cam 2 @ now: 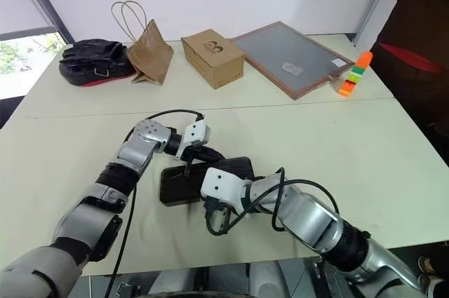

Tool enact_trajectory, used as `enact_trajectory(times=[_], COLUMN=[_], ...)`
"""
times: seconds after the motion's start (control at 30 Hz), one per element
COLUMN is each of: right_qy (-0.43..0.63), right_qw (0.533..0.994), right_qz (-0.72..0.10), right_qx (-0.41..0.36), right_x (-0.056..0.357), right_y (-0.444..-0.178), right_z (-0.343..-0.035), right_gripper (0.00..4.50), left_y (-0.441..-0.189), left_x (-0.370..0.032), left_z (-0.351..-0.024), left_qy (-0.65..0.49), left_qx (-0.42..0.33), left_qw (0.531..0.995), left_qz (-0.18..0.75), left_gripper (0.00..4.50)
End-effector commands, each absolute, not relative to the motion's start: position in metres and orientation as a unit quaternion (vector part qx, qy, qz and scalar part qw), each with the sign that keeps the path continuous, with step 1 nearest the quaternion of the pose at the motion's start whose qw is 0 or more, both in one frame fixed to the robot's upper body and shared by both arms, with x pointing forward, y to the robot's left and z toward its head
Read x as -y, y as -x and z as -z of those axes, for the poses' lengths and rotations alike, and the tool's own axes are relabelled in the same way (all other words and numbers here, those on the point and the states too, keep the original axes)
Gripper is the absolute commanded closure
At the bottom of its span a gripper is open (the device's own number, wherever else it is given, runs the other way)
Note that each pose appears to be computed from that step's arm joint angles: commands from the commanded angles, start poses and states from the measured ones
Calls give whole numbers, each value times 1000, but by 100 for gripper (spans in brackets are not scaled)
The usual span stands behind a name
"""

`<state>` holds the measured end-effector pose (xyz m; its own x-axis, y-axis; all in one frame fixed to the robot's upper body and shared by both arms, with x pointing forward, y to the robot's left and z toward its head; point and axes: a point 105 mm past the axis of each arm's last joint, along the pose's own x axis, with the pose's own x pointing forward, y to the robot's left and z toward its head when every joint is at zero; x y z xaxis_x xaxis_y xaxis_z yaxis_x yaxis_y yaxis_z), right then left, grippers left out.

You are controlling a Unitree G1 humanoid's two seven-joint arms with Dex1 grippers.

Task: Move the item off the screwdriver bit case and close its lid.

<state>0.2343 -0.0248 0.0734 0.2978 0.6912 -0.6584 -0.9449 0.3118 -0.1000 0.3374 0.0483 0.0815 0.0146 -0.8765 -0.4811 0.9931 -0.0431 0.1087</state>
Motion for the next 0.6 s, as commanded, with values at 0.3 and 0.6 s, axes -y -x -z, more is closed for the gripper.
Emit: enact_trajectory(times=[0.3,0.6], right_qy=[258,307], right_qw=[913,921], right_qz=[-248,-180], right_qx=[-195,-161], right_x=[84,103], right_y=[-308,-324], right_z=[-125,-139], right_gripper=[445,445], left_y=[-281,-279], left_x=[-15,-27], left_z=[-35,-29], left_qy=[-177,-169], left_qx=[-188,-224], left_qw=[563,557], left_qz=[785,782], left_gripper=[450,450])
